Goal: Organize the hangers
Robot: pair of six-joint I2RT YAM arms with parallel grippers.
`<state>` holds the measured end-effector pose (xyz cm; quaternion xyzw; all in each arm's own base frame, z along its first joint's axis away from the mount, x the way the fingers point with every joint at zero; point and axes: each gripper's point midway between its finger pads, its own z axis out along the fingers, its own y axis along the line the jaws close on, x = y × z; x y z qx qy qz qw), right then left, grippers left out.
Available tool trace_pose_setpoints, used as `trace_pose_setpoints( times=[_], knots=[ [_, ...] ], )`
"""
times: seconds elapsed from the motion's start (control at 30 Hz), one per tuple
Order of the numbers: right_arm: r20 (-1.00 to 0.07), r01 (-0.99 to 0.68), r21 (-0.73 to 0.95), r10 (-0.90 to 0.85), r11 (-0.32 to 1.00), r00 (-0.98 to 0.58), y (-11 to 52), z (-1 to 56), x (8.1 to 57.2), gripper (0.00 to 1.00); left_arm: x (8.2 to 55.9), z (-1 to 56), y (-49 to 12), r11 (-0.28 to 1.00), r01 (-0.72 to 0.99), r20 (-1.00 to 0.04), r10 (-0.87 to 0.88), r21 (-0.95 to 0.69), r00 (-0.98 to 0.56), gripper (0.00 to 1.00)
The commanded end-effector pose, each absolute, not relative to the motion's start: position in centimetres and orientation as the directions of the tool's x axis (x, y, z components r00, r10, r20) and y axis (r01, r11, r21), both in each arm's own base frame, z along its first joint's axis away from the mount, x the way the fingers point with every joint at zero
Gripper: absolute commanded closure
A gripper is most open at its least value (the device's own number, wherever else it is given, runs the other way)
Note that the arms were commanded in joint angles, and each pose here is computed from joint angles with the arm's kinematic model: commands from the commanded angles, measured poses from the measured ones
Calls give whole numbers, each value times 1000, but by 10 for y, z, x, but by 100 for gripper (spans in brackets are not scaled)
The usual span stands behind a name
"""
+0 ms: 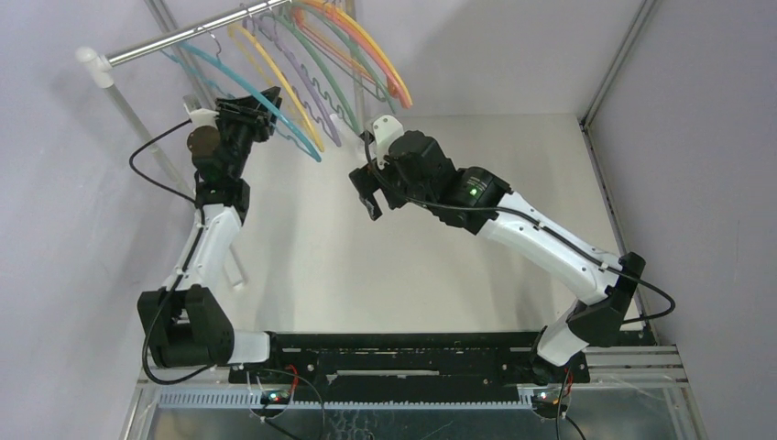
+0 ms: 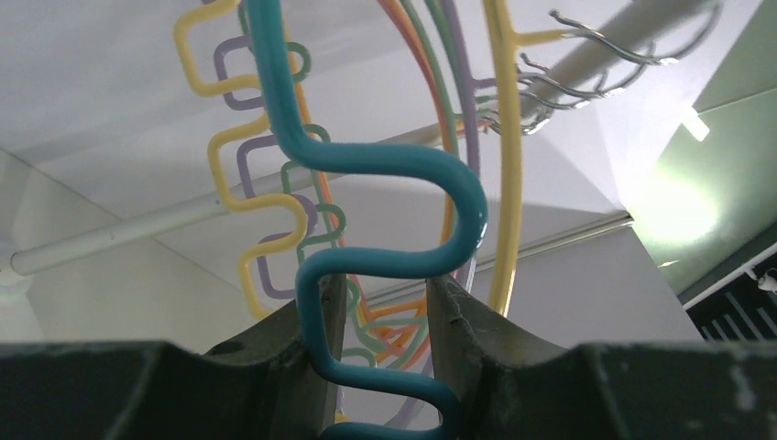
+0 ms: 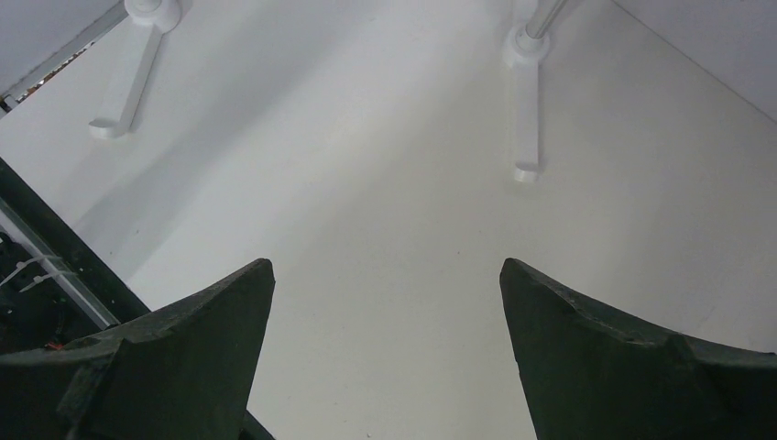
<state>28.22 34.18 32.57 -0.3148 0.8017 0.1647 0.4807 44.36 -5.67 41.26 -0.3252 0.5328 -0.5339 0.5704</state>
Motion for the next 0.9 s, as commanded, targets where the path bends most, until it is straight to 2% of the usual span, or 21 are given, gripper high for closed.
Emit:
trace_pose_setpoints(
  times=[0.0, 0.33, 0.73, 0.83, 0.87],
  knots=[
    [-907, -648, -29, -293, 761, -302, 343, 348, 291, 0, 442, 459, -56, 202, 346, -262, -956, -916, -134, 100],
    [-901, -654, -42, -312, 755, -302, 349, 344, 299, 0, 467, 465, -48, 142, 264, -181, -975, -954, -129, 100],
    [-891, -654, -27, -315, 756, -327, 345, 337, 307, 1, 497, 400, -31, 49, 65, -56, -991, -997, -119, 100],
    [-886, -653, -16, -314, 757, -343, 344, 333, 309, 1, 497, 389, -31, 84, 38, -88, -989, -996, -116, 99],
    [-884, -654, -6, -310, 756, -351, 344, 332, 309, 2, 496, 388, -30, 107, 31, -110, -988, -994, -112, 96]
  ],
)
